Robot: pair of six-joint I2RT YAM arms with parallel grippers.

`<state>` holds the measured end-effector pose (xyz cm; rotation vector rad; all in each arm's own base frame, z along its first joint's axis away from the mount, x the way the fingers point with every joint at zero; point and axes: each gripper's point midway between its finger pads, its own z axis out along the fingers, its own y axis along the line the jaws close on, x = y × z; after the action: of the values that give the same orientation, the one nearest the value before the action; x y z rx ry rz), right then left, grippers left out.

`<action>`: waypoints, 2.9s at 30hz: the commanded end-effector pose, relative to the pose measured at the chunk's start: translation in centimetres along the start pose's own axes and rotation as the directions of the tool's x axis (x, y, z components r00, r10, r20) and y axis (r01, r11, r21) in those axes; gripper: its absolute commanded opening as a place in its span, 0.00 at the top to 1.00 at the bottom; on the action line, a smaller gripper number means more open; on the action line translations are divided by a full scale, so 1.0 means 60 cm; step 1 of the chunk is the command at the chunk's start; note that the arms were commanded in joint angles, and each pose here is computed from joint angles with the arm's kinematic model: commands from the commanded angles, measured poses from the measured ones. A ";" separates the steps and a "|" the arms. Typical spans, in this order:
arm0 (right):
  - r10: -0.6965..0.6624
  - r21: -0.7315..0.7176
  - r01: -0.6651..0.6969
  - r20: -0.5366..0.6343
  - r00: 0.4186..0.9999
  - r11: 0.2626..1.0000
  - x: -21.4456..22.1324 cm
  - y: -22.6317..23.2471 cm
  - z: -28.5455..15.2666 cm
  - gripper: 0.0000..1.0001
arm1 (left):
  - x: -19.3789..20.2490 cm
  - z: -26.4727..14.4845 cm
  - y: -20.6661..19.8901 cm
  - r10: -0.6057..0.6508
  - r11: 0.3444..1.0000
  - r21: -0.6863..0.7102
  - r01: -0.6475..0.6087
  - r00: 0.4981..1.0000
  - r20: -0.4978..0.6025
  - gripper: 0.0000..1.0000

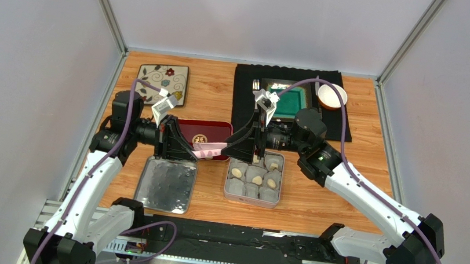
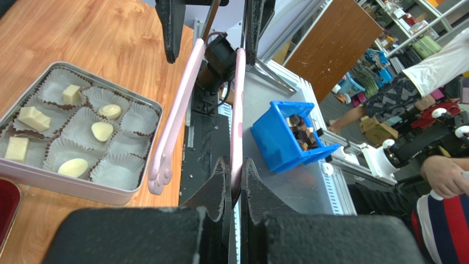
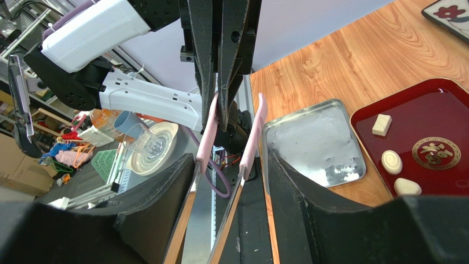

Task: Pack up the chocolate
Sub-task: Pick up the clamp from the center of the board.

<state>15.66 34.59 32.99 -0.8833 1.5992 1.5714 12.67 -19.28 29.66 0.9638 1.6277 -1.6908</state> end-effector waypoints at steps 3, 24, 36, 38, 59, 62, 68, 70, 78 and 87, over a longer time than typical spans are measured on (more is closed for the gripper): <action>-0.063 -0.015 0.063 0.031 0.998 0.998 -0.026 0.041 -0.023 0.51 | -0.015 -0.002 0.000 0.069 0.997 -0.042 -0.069 0.998 0.006 1.00; -0.123 0.087 0.120 0.032 0.992 0.989 -0.035 0.029 -0.042 0.61 | -0.012 -0.006 0.017 0.089 0.987 -0.137 -0.089 0.996 -0.006 1.00; -0.152 0.126 0.148 0.028 0.988 0.981 -0.033 0.028 -0.073 0.42 | -0.015 -0.010 0.017 0.114 0.981 -0.155 -0.114 0.993 -0.008 1.00; -0.143 0.121 0.140 0.018 0.990 0.983 -0.025 0.027 -0.074 0.41 | -0.018 -0.011 0.016 0.118 0.981 -0.156 -0.118 0.993 -0.006 1.00; -0.053 -0.077 0.058 0.060 0.997 0.995 -0.044 0.043 -0.016 0.49 | -0.028 -0.007 0.003 0.094 0.991 -0.100 -0.092 0.996 0.012 1.00; -0.055 -0.082 0.060 0.061 0.997 0.995 -0.047 0.044 -0.013 0.54 | -0.028 -0.008 0.004 0.092 0.991 -0.102 -0.090 0.996 0.013 1.00; -0.052 -0.085 0.057 0.059 0.997 0.995 -0.048 0.045 -0.011 0.64 | -0.030 -0.007 0.004 0.097 0.990 -0.103 -0.095 0.995 0.013 1.00; -0.057 -0.085 0.063 0.064 0.996 0.994 -0.051 0.047 -0.012 0.66 | -0.030 -0.007 0.004 0.094 0.990 -0.103 -0.092 0.996 0.013 1.00; -0.058 -0.077 0.065 0.088 0.994 0.995 -0.056 0.046 -0.011 0.77 | -0.029 -0.008 0.004 0.089 0.991 -0.105 -0.087 0.996 0.014 1.00; -0.060 -0.080 0.069 0.109 0.992 0.994 -0.057 0.046 -0.009 0.83 | -0.026 -0.007 0.004 0.085 0.991 -0.102 -0.083 0.996 0.013 1.00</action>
<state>15.91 33.87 34.39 -0.8555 1.5605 1.5989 13.23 -19.04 30.50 0.9523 1.6317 -1.5919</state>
